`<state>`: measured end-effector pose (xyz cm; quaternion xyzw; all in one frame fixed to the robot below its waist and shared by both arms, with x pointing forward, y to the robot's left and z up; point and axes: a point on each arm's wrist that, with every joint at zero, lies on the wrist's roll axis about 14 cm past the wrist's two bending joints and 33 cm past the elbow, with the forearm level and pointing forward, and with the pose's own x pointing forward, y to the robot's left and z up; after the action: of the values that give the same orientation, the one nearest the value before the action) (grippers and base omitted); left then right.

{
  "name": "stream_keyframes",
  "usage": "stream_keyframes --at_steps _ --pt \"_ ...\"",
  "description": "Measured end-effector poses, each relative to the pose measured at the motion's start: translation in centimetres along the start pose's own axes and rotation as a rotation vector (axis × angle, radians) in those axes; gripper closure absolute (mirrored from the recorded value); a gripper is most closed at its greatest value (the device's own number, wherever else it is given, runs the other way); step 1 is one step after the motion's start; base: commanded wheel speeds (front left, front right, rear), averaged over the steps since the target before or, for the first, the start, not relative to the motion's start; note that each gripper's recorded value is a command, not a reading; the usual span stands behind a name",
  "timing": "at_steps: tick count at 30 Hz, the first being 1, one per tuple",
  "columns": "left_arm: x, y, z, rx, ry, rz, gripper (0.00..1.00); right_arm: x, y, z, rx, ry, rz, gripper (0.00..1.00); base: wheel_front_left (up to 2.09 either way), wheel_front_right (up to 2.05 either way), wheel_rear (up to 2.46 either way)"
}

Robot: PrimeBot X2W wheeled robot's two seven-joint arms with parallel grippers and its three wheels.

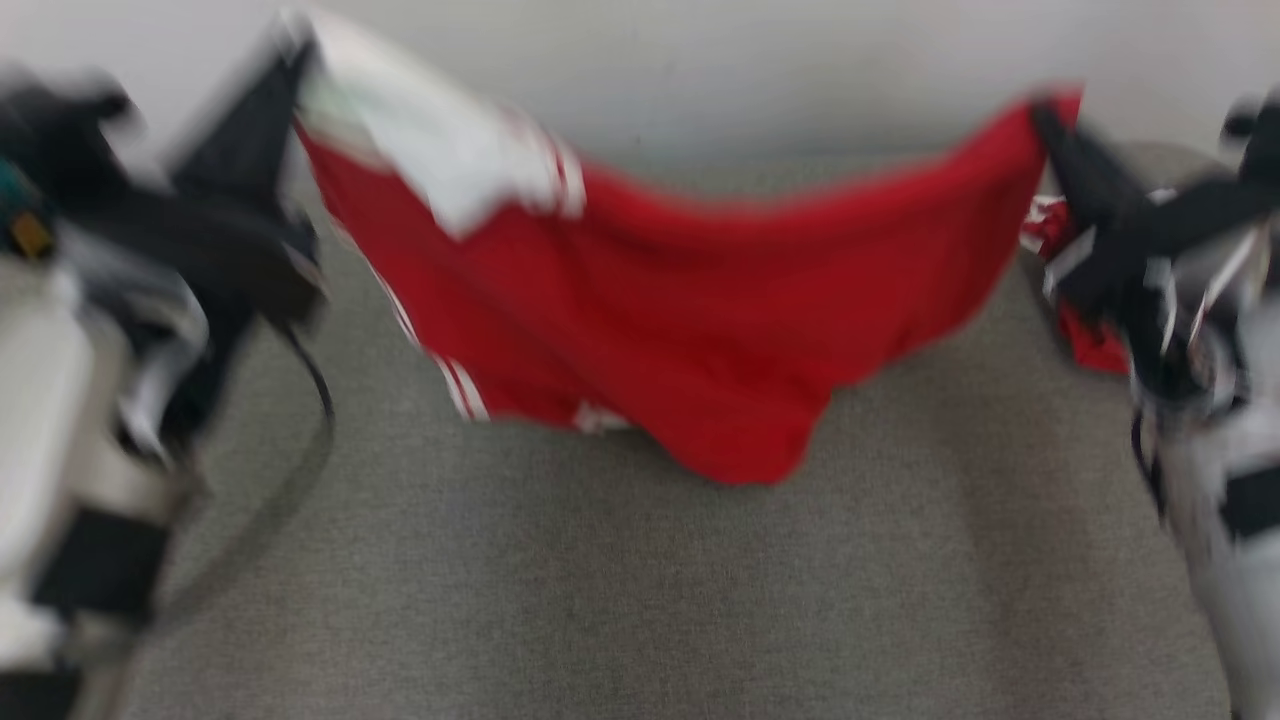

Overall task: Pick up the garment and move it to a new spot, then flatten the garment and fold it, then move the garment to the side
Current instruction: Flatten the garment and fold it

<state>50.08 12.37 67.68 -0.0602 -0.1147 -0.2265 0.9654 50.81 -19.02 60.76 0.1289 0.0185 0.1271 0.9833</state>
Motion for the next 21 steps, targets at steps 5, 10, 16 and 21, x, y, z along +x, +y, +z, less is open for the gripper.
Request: stream_keyframes --at_steps 5,10,16,21 --pt "6.8 4.2 5.4 0.037 -0.05 0.046 1.0 7.5 1.7 7.3 0.026 -0.094 0.032 1.0 0.0 0.0 0.0" --pt "12.1 7.6 10.0 0.042 -0.134 0.114 1.0 12.7 2.3 13.4 0.042 -0.207 0.018 1.0 0.0 0.0 0.0" --pt "17.3 7.5 12.2 0.111 -0.176 0.109 1.0 16.2 0.5 17.1 0.098 -0.31 -0.043 1.0 0.0 0.0 0.0" --pt "19.6 7.0 14.6 0.123 -0.259 0.102 1.0 17.8 -0.2 18.6 0.07 -0.375 -0.077 1.0 0.0 0.0 0.0"
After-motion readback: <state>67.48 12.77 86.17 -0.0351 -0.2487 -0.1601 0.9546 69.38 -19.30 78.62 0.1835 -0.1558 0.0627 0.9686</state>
